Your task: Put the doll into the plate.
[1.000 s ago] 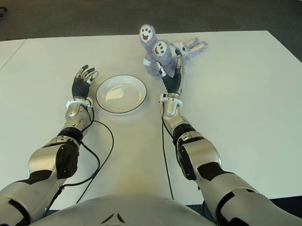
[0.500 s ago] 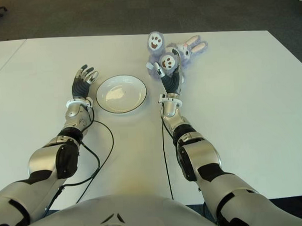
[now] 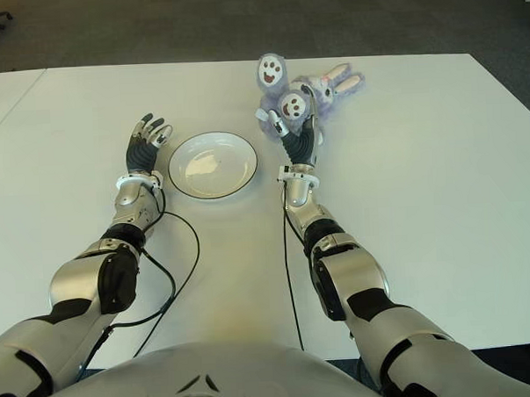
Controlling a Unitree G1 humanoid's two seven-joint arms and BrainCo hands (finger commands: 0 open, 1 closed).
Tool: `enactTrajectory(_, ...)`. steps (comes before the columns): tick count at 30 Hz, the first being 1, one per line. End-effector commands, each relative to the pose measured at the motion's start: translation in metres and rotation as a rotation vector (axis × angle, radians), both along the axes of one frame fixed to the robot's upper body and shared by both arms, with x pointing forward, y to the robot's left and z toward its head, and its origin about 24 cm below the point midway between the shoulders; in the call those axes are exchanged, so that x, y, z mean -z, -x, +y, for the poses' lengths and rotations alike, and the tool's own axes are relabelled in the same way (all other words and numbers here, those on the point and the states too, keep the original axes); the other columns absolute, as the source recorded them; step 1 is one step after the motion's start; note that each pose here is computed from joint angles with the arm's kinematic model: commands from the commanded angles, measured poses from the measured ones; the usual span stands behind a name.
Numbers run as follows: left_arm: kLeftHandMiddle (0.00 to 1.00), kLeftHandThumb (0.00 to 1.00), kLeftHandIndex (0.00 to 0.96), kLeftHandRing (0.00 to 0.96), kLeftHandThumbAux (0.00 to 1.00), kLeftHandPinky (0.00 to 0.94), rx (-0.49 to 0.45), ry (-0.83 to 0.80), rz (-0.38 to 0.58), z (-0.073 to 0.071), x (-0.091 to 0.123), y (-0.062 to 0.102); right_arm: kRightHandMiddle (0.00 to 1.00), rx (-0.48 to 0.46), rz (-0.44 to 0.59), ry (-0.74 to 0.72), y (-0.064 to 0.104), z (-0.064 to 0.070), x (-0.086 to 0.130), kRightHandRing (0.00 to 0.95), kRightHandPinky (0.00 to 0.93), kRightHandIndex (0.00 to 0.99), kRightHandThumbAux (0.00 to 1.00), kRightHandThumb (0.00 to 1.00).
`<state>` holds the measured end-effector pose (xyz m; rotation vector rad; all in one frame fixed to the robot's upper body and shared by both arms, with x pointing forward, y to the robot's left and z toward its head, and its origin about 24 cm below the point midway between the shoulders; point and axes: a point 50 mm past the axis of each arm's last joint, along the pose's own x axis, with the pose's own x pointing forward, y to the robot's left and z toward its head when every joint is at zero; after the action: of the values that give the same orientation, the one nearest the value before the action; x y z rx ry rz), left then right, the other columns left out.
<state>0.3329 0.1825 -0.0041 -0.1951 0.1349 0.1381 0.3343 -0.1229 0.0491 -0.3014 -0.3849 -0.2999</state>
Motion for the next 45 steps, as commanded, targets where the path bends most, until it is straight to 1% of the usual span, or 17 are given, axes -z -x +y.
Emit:
enactTrajectory(1,0.202,0.0,0.132,0.173,0.691,0.134,-0.013,0.071,0.343,-0.009,0.067,0.051,0.0,0.014,0.026,0.006,0.008,-0.003,0.011,0.0,0.0,0.0,0.324,0.159)
enactTrajectory(7,0.212,0.0,0.134,0.184,0.688,0.149,-0.016,0.076,0.346,-0.009,0.067,0.051,0.0,0.021,0.01,-0.001,0.007,-0.002,0.009,0.0,0.0,0.0,0.333,0.16)
enactTrajectory(11,0.199,0.0,0.131,0.172,0.675,0.115,-0.015,0.079,0.34,-0.009,0.067,0.051,0.0,0.018,0.001,-0.021,0.005,-0.001,0.006,0.0,0.0,0.0,0.358,0.183)
enactTrajectory(15,0.202,0.0,0.136,0.175,0.665,0.119,-0.015,0.082,0.334,-0.009,0.067,0.051,0.0,0.015,0.005,-0.056,-0.001,0.0,0.001,0.0,0.0,0.0,0.387,0.195)
enactTrajectory(20,0.204,0.0,0.139,0.176,0.655,0.134,-0.02,0.091,0.336,-0.009,0.068,0.052,0.0,0.015,0.02,-0.077,-0.007,0.001,-0.004,0.0,0.0,0.0,0.414,0.19)
enactTrajectory(26,0.196,0.0,0.131,0.166,0.633,0.107,-0.02,0.095,0.336,-0.01,0.068,0.052,0.0,0.011,0.06,-0.097,-0.012,0.004,-0.006,0.0,0.0,0.001,0.474,0.187)
enactTrajectory(27,0.204,0.0,0.133,0.173,0.631,0.121,-0.02,0.097,0.335,-0.01,0.068,0.052,0.0,0.01,0.066,-0.097,-0.013,0.004,-0.006,0.0,0.0,0.003,0.491,0.185)
enactTrajectory(29,0.213,0.0,0.138,0.182,0.629,0.116,-0.021,0.101,0.333,-0.011,0.068,0.052,0.0,0.007,0.079,-0.092,-0.013,0.005,-0.005,0.0,0.0,0.008,0.503,0.187)
enactTrajectory(40,0.222,0.0,0.146,0.19,0.593,0.116,-0.025,0.111,0.335,-0.013,0.068,0.051,0.0,-0.015,0.133,-0.078,-0.017,0.009,-0.003,0.0,0.0,0.043,0.521,0.212)
enactTrajectory(45,0.216,0.0,0.14,0.183,0.568,0.093,-0.024,0.116,0.335,-0.013,0.068,0.051,0.0,-0.021,0.145,-0.078,-0.018,0.011,-0.003,0.0,0.0,0.071,0.521,0.231)
